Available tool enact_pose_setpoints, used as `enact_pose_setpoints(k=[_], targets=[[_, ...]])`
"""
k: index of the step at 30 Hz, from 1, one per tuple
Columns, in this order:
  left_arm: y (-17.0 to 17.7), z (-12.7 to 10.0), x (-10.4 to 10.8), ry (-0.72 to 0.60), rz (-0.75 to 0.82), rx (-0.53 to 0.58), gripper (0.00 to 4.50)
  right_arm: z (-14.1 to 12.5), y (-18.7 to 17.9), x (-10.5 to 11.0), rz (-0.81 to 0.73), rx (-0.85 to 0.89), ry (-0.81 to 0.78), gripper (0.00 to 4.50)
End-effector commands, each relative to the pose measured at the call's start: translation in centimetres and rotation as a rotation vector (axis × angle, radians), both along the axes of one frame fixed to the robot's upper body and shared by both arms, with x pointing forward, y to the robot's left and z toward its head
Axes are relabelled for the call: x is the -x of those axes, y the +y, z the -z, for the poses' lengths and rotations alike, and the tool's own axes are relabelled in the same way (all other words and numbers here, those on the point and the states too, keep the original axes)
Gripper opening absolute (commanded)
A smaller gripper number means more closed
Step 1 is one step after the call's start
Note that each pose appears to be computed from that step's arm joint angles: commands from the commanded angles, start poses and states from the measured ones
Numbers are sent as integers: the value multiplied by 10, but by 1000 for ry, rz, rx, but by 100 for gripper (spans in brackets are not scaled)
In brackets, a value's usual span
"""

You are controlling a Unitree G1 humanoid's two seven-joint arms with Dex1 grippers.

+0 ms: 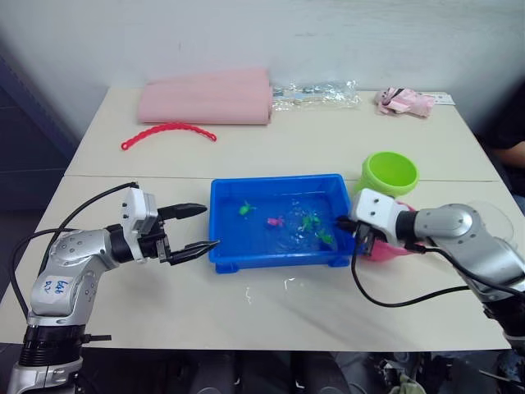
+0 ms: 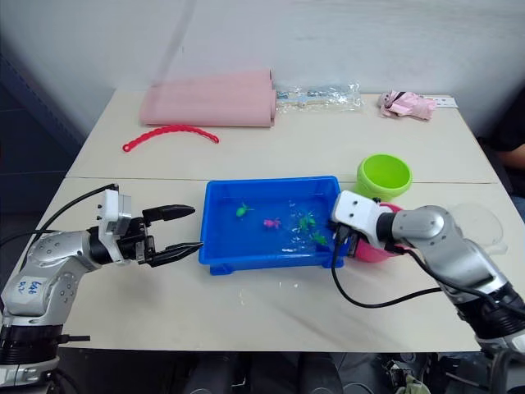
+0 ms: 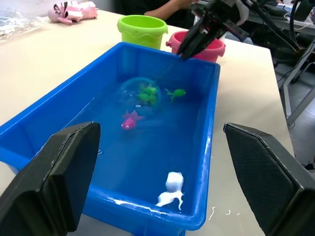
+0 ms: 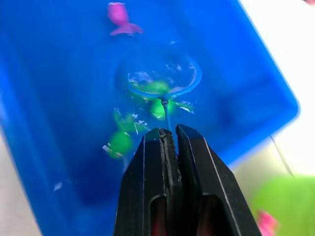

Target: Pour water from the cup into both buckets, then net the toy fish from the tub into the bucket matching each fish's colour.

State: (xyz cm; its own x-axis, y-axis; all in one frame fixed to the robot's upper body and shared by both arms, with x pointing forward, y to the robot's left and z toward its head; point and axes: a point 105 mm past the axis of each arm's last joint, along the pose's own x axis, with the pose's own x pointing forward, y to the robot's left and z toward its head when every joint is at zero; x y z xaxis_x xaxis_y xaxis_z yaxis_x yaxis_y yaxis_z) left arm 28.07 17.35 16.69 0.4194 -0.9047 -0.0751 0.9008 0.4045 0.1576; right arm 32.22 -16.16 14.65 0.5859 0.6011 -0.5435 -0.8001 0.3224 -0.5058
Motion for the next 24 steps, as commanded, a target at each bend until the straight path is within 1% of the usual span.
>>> enact_pose_setpoints(k=[1,2,5,9,11,13,18,24], targets=[[2,-13,4,-53,4,3,436,-10,19,-3,-58,-40,-36,0],[2,-13,3,-54,3,3,436,-11,22,-3,-64,-52,-34,0],[2,-13,3,-55,3,0,436,-13,30,-2,-36,-174,10,0],[1,-13,3,-55,6,-1,436,-15,27,2,-2,-288,61,0],[0,-14,2,-56,8,-1,436,-21,24,5,13,-382,74,0],[-1,-15,1,-58,11,0,436,-24,16,11,24,-437,102,0],[-8,-18,-4,-57,46,10,436,-32,-1,32,3,-481,97,0],[-25,-23,-14,-41,106,44,436,-39,-22,49,17,-473,0,0]])
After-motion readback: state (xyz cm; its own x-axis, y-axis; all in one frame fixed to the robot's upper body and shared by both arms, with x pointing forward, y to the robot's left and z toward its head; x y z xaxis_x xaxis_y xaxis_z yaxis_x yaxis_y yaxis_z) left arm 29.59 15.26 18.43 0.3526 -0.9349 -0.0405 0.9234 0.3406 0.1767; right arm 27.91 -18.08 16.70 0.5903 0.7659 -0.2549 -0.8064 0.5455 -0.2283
